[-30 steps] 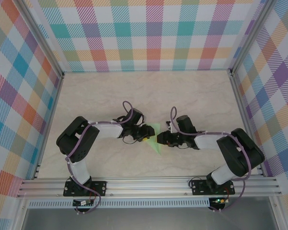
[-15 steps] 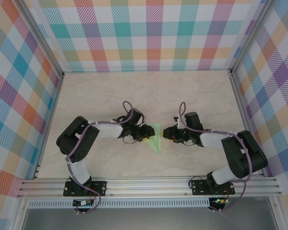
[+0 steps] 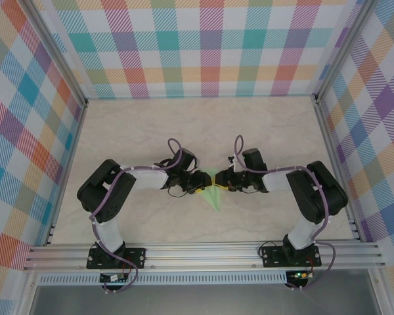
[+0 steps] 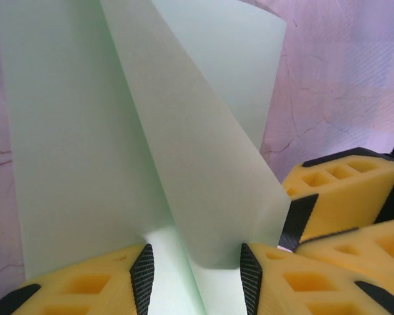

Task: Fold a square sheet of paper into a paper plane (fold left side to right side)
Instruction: Fourth fold the wing at the center of the table.

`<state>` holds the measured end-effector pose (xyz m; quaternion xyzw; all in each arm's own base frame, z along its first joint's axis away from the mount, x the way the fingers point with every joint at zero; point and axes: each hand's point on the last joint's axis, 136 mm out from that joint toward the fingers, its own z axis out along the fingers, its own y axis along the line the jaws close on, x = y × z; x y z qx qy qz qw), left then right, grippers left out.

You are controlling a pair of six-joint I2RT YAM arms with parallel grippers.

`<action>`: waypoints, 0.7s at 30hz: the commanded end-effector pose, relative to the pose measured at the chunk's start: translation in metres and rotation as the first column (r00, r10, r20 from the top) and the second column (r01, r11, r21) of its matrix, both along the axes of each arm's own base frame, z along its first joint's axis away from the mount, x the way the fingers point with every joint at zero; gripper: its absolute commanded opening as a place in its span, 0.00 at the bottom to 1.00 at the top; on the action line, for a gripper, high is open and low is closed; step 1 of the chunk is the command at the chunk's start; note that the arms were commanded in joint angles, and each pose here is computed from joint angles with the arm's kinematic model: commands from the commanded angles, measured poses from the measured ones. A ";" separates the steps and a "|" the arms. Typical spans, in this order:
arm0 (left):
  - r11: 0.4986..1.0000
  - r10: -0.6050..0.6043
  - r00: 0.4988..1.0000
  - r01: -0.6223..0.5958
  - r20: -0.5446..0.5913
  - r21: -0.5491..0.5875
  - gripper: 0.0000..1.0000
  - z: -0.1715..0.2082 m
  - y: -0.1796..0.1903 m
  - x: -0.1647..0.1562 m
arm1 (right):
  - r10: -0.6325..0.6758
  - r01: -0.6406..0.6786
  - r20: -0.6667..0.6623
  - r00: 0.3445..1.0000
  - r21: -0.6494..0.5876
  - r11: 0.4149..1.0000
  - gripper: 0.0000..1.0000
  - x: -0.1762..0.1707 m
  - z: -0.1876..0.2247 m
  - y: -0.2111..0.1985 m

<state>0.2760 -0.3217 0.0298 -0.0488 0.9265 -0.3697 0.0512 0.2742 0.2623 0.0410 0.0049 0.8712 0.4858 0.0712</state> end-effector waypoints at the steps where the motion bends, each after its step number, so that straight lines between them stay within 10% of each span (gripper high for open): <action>1: 0.999 -0.009 1.000 0.010 -0.025 0.044 0.43 -0.013 0.004 -0.006 | 0.029 -0.030 0.024 0.999 0.032 0.999 0.28 0.004 0.007 0.010; 21: 0.999 -0.010 1.000 0.010 -0.019 0.044 0.43 -0.011 0.004 -0.007 | 0.017 -0.010 0.043 0.999 -0.150 0.989 0.05 0.001 -0.012 -0.011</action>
